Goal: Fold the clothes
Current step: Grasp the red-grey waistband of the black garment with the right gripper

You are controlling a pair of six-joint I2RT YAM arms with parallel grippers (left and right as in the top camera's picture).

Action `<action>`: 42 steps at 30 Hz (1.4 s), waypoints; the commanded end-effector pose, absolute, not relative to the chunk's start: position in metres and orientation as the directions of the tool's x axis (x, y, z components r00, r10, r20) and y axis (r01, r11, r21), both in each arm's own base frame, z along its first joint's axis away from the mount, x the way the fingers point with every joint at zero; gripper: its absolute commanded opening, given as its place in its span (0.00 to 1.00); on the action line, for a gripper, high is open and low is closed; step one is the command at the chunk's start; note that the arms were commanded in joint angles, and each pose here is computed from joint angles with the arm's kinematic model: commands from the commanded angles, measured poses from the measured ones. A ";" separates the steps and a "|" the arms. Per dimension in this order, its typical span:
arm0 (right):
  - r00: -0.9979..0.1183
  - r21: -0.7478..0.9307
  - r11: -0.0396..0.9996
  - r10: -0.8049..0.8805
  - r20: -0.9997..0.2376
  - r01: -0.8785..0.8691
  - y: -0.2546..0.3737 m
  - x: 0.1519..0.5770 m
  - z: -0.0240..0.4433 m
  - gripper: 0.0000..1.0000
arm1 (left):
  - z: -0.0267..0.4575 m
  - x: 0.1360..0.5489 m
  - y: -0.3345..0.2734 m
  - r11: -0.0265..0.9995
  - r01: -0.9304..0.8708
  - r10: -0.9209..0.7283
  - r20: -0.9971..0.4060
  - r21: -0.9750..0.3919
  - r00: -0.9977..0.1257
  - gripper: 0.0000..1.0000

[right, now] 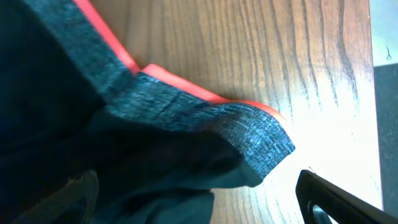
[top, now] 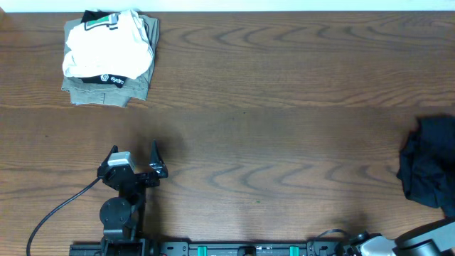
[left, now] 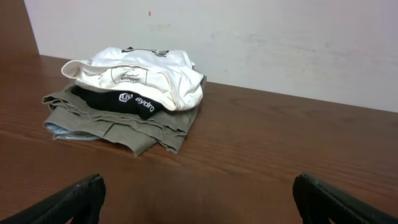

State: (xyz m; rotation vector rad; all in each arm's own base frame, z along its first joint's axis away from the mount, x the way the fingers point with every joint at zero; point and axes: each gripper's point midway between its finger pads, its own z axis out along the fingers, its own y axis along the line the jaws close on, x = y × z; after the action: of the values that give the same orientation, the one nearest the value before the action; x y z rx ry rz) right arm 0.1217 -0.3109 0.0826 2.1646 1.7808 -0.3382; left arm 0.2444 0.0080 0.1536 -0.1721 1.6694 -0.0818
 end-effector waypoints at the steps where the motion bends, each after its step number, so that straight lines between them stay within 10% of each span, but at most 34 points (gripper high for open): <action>1: 0.231 0.058 -0.225 0.904 -0.359 0.973 -0.315 0.110 0.070 0.99 | 0.136 0.243 0.012 0.987 -0.092 -0.145 -0.979 -0.133 -0.144 0.98; 16: 0.240 -0.014 -0.252 0.934 -0.265 0.968 -0.312 0.105 0.024 0.86 | 0.136 0.243 0.012 0.987 -0.092 -0.145 -0.979 -0.133 -0.144 0.98; 26: 0.216 0.062 -0.208 0.953 -0.212 0.976 -0.308 0.125 0.019 0.01 | 0.136 0.243 0.012 0.987 -0.092 -0.145 -0.979 -0.133 -0.144 0.98; 42: -0.070 0.497 0.210 0.956 -0.285 0.842 -0.249 0.261 0.123 0.01 | 0.136 0.243 0.012 0.987 -0.092 -0.145 -0.979 -0.133 -0.144 0.98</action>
State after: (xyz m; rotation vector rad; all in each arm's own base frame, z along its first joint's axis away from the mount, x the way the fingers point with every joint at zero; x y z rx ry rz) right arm 0.2253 -0.2706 0.0757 1.8924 1.9345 0.1550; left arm 0.2444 0.0081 0.1536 -0.1724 1.6694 -0.0815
